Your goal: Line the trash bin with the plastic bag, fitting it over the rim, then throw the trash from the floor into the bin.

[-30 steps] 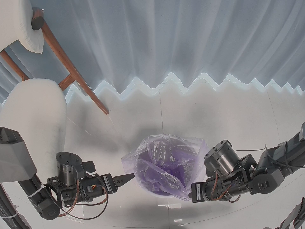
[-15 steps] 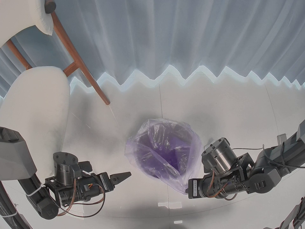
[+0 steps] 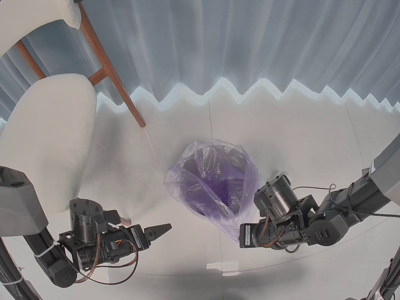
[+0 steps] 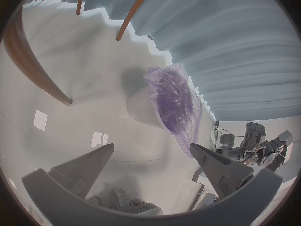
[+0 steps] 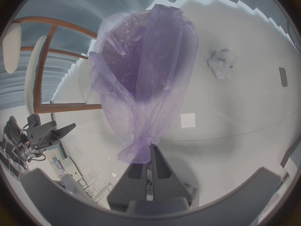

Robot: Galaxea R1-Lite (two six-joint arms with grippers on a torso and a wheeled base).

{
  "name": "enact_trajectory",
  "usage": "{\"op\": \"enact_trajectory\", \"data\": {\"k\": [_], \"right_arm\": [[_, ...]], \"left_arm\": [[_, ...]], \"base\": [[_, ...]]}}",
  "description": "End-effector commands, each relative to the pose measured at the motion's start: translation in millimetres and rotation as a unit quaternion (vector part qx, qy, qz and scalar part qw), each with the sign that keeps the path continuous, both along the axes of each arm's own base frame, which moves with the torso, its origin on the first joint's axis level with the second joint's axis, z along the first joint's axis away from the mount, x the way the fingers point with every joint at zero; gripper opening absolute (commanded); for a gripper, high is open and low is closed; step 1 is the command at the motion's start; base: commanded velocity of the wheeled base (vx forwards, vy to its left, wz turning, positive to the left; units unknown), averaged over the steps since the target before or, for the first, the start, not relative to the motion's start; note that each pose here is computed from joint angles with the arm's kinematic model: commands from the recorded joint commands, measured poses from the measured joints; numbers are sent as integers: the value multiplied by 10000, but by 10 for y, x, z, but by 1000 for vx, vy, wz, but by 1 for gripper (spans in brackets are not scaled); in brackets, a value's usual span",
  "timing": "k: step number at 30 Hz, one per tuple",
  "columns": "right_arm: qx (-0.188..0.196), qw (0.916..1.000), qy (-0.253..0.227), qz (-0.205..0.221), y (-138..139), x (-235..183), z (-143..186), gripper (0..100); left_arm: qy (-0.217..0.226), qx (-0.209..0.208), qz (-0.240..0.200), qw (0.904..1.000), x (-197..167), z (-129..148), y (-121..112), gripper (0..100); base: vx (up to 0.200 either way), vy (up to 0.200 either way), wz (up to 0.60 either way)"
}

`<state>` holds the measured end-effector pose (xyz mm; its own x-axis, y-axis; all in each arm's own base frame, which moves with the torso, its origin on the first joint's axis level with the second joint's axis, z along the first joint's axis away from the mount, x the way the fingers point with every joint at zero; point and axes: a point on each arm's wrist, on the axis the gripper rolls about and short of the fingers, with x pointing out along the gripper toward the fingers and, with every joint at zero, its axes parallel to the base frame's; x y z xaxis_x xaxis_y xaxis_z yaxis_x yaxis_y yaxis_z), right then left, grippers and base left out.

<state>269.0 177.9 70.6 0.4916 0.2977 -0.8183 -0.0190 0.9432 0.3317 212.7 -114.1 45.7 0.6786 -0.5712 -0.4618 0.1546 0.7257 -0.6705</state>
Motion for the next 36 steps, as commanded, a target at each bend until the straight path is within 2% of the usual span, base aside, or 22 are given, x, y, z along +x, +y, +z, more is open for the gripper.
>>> {"op": "enact_trajectory", "data": {"k": [1, 10, 22, 27, 28, 32, 36], "right_arm": [[-142, 9997, 199, -89, -22, 67, -166, 0], [-322, 9986, 367, -188, -47, 118, -375, 0], [-565, 9975, 417, -84, -4, 149, -642, 0], [-484, 9985, 252, -76, 18, 175, -640, 0], [-486, 9985, 233, -57, 19, 177, -639, 100], [-448, 9989, 148, -45, 30, 167, -583, 100], [-327, 9994, -60, 49, 26, 39, -330, 100]], "left_arm": [[26, 71, 51, 10000, -19, -20, -10, 100], [9, 150, 70, 9999, -53, -26, -50, 100], [-73, 170, 154, 9997, -126, -30, -8, 100], [-121, 163, 160, 9997, -196, -43, 10, 100], [-130, 150, 156, 9997, -211, -42, 15, 100], [-152, 141, 163, 9997, -218, -37, 19, 100], [-154, 144, 162, 9996, -227, -34, 21, 100]], "base": [[0, 0, 0], [0, 0, 0], [0, 0, 0], [0, 0, 0], [0, 0, 0], [0, 0, 0], [0, 0, 0]]}}
